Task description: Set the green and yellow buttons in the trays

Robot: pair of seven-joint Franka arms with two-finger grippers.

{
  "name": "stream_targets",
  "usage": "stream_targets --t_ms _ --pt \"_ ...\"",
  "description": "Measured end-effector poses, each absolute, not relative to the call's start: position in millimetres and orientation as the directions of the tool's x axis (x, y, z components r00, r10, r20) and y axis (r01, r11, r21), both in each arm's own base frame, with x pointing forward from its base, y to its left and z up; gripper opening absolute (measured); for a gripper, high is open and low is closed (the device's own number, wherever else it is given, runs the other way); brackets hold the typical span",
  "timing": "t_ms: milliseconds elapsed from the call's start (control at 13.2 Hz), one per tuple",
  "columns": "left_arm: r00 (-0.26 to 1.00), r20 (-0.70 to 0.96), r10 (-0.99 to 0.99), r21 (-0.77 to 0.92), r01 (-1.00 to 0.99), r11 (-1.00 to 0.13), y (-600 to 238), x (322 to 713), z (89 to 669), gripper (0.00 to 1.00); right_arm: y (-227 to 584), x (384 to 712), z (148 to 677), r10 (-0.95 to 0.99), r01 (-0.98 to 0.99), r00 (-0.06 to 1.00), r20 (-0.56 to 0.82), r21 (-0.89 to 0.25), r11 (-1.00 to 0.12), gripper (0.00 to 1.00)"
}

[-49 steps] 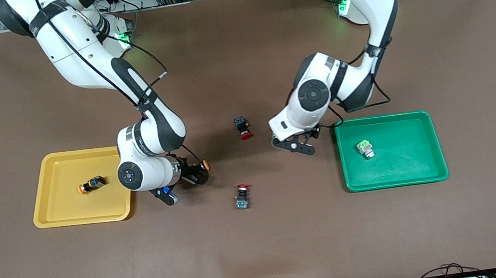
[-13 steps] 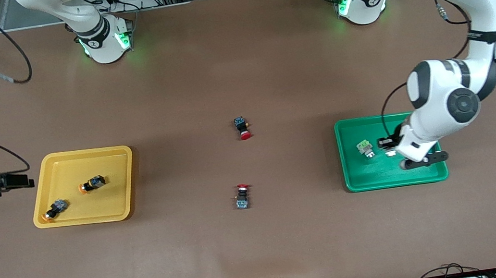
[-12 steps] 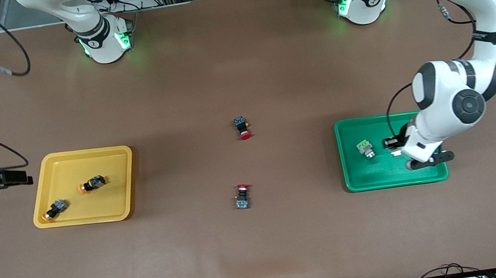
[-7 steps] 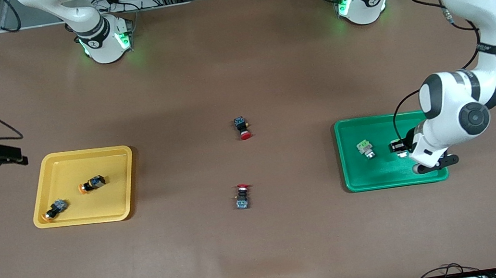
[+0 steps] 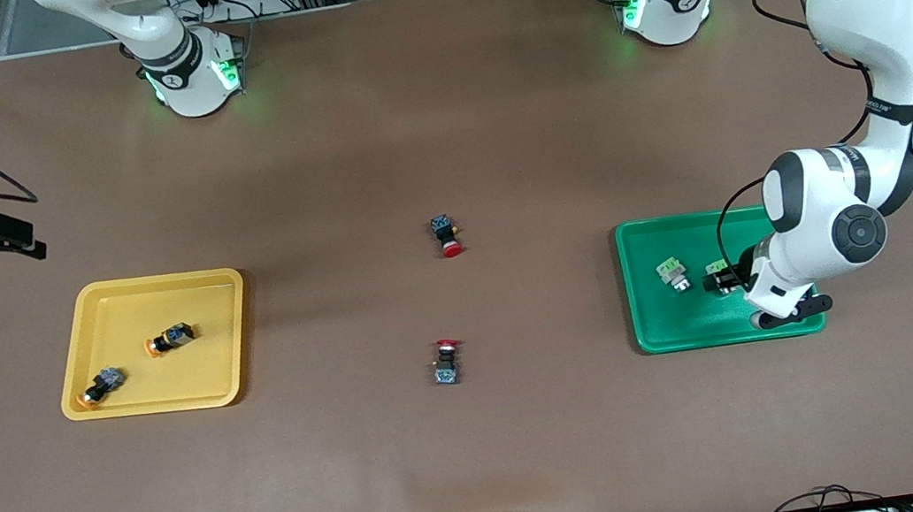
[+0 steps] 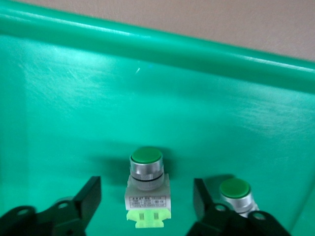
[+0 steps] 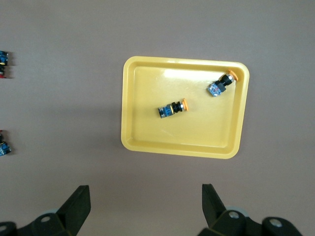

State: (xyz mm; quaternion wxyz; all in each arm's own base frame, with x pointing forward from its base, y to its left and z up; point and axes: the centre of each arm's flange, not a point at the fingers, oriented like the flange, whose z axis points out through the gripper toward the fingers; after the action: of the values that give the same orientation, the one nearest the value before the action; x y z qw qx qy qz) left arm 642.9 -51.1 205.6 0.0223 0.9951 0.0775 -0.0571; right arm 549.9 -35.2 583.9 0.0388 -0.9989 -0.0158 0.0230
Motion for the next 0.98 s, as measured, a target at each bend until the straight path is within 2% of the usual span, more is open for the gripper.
stream_targets --t_ms 76,152,530,985 --pt "0.983 -0.104 0.151 0.037 0.156 -0.987 -51.5 646.1 216.2 0.99 -36.2 545.9 586.3 0.029 0.024 0.998 -0.058 -0.079 -0.997 1.00" --pt "0.984 -0.090 0.151 0.039 0.155 -0.987 -51.3 649.3 228.7 1.00 -38.6 542.6 589.4 0.025 0.020 0.997 -0.069 -0.080 -0.997 1.00" --pt "0.987 -0.079 0.139 0.034 0.142 -0.989 -53.3 661.1 293.9 1.00 -42.0 529.2 620.4 0.026 0.021 0.995 -0.095 -0.061 -0.998 1.00" --pt "0.989 -0.102 0.107 0.019 0.109 -0.994 -67.6 652.5 421.0 1.00 -42.7 522.5 636.8 -0.002 -0.007 0.994 -0.108 -0.044 -0.999 1.00"
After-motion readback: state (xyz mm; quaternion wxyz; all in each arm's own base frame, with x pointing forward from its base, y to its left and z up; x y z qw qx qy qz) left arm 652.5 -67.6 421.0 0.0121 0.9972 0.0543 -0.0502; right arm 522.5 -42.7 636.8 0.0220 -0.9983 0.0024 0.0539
